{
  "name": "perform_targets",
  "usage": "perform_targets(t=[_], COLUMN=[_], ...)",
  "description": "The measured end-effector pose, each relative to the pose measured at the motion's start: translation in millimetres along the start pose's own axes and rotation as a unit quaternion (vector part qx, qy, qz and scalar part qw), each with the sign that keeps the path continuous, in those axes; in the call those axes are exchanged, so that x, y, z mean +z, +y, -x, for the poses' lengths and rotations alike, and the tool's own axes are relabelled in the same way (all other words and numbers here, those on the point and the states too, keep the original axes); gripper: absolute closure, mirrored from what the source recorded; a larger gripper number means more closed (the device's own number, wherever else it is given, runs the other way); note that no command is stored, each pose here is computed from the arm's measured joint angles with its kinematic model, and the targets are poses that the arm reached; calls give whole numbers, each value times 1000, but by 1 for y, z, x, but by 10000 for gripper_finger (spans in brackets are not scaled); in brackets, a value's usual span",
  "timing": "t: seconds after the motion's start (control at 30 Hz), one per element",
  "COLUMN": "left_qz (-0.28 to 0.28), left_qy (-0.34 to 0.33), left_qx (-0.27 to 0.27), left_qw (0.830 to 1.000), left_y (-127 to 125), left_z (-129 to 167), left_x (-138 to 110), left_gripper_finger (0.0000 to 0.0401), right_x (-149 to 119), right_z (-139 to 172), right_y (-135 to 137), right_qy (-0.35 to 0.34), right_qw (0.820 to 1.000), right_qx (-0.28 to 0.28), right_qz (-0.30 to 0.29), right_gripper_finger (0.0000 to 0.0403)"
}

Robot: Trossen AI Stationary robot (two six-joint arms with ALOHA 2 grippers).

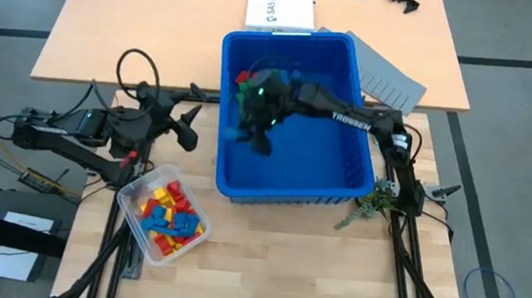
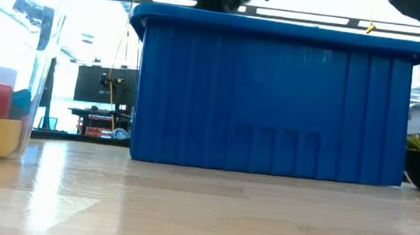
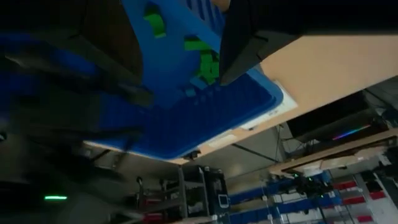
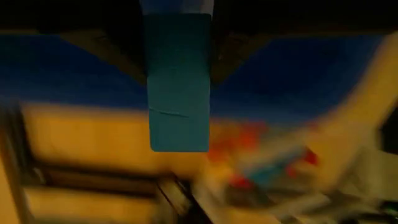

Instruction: Sort Items/Unsort Items

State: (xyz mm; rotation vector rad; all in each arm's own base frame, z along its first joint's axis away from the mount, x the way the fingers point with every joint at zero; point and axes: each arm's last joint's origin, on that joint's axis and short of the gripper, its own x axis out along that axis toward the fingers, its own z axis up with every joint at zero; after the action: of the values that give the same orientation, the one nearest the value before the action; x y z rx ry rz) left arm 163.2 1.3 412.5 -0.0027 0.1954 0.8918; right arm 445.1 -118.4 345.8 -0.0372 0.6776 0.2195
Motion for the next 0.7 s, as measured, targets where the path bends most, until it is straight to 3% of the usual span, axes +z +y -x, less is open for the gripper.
perform_targets(t=[0.2,0.33,0.5,0.7], left_qz=[-2,5,-6,8], left_qy=[-15,-19,-19,-28], left_qx=[-1,-2,-2,-4], left_qw=[1000,1000,1000,1000], left_y=[2,2,2,2], left_z=[3,3,3,3], left_x=[9,11,11,14], left_gripper_finger=[183,183,183,183], right_x=[35,43,47,44], right_z=[-23,-44,-56,-69], right_y=[60,87,109,122], right_qy=[-98,-164,-243,-307], right_qw=[995,986,966,948], right_qx=[26,25,55,26], right_qz=[27,36,67,81], right_gripper_finger=[276,276,276,276])
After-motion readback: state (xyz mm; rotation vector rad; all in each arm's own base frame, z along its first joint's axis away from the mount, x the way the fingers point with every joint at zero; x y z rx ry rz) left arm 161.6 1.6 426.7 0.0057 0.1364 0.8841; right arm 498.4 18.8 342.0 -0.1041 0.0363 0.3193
